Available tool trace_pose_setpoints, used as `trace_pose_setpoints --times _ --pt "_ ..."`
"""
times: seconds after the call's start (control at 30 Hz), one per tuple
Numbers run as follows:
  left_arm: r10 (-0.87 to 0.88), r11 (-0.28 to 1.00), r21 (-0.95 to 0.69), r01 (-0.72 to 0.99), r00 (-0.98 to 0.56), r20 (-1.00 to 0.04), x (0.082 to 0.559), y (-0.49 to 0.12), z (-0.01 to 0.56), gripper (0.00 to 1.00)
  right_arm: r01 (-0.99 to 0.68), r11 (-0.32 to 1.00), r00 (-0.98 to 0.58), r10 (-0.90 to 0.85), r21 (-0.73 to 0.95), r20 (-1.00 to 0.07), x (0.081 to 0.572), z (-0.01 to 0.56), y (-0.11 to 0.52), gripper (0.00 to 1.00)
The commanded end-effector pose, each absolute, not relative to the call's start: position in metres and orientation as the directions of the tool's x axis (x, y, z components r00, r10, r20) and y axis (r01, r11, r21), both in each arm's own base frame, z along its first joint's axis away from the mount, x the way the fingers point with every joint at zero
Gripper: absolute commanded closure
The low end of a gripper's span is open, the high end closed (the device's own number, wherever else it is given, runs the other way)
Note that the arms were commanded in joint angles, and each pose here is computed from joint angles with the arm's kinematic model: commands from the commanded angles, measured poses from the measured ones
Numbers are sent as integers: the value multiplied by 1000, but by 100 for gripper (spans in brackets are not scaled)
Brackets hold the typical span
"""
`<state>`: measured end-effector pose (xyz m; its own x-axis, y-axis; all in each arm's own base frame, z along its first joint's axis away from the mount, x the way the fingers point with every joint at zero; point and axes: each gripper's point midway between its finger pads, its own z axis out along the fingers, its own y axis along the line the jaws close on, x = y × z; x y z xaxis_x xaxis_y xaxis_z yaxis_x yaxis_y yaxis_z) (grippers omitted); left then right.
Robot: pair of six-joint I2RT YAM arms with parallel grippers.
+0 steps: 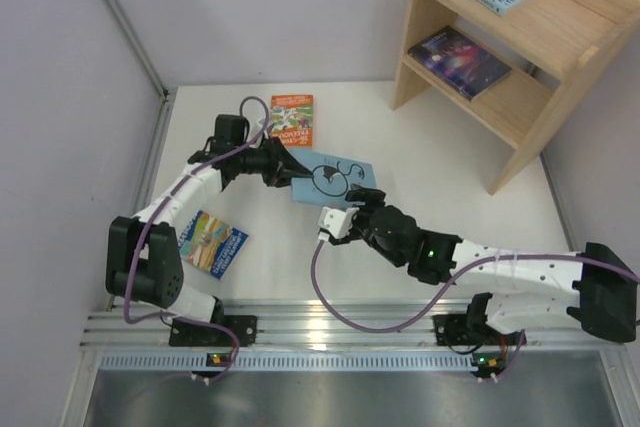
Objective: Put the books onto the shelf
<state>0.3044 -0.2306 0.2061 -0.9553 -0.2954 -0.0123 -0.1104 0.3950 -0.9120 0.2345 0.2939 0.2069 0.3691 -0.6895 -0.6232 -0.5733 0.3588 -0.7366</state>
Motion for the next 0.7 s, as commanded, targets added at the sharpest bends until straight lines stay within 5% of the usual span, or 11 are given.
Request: trace_pose_setpoints --times 0.0,0.33,0.67 --pt "-241 330 -944 -3 -967 -81 307 -238 243 100 -583 359 425 -630 -729 -650 226 217 312 34" --pt "-230 278 -958 -68 -973 2 301 -241 237 100 -484 343 440 -700 -805 -563 244 197 310 38" --pt "-213 307 -943 -126 -975 61 285 -237 215 100 -351 338 477 -738 -873 -478 271 209 308 67"
